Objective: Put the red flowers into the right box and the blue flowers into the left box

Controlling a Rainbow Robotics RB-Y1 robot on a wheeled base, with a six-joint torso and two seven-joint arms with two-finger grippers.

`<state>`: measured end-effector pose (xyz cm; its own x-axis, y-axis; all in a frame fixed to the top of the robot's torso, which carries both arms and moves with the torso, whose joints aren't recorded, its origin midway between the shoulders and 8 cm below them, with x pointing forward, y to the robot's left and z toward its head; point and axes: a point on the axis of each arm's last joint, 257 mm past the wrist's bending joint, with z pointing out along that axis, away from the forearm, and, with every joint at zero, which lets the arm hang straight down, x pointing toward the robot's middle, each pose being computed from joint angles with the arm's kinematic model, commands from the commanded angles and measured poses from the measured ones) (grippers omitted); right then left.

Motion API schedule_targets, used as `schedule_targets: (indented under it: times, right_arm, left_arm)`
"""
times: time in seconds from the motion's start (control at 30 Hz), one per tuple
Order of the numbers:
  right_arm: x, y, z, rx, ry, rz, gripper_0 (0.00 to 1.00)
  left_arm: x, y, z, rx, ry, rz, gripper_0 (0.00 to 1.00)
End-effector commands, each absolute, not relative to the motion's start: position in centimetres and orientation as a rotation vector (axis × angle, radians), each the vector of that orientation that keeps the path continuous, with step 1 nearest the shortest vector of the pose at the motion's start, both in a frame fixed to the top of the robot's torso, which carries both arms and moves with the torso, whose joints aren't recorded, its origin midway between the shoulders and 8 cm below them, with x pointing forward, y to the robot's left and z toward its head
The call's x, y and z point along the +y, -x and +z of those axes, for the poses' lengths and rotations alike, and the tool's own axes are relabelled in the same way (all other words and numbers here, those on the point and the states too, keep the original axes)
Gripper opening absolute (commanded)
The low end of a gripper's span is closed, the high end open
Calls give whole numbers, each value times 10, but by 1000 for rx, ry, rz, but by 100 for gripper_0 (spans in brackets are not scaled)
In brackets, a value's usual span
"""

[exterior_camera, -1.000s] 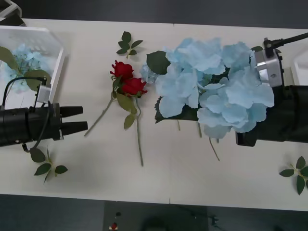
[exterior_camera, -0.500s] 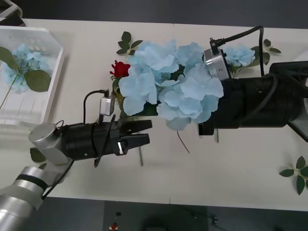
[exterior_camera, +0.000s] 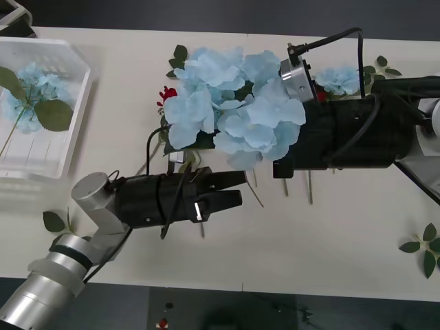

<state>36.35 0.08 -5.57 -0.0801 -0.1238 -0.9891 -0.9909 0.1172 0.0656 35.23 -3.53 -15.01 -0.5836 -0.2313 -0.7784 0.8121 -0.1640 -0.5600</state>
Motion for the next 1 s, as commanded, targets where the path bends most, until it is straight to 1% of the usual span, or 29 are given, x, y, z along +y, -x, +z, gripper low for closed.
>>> schedule_targets:
  times: [0.03, 0.1, 0.13, 0.17, 0.23, 0.27, 0.7, 0.87, 0.9, 0.93, 0.97, 1.0]
  right_arm:
    - [9, -362, -38, 1347, 1196, 1109, 0]
    - [10, -361, -39, 1352, 1195, 1113, 0]
    - [10, -361, -39, 1354, 1194, 1116, 0]
    - [10, -361, -39, 1357, 1194, 1116, 0]
    - [10, -361, -40, 1361, 1190, 1123, 0]
    - [10, -360, -40, 1363, 1191, 1124, 0]
    - [10, -361, -42, 1379, 1187, 1129, 0]
    - [10, -360, -44, 1396, 1180, 1143, 0]
    - [10, -360, -43, 1399, 1178, 1147, 7]
    - [10, -360, -44, 1403, 1176, 1151, 19]
    - [11, -358, -46, 1409, 1176, 1157, 49]
    - [11, -358, -46, 1413, 1175, 1159, 65]
  left_arm:
    - [-55, -354, -127, 1325, -720, -1828, 100]
    - [-60, -358, -123, 1326, -710, -1810, 100]
    - [-64, -360, -122, 1331, -703, -1798, 95]
    - [-65, -362, -119, 1328, -700, -1793, 83]
    - [-70, -365, -119, 1339, -683, -1776, 19]
    - [-72, -367, -120, 1346, -674, -1766, 1]
    - [-70, -392, -118, 1375, -569, -1719, 0]
    - [-58, -398, -119, 1388, -557, -1704, 0]
    - [-52, -399, -122, 1397, -555, -1698, 0]
    - [-47, -400, -124, 1404, -553, -1696, 0]
    - [-37, -400, -125, 1412, -554, -1695, 0]
    - [-31, -401, -127, 1418, -549, -1694, 0]
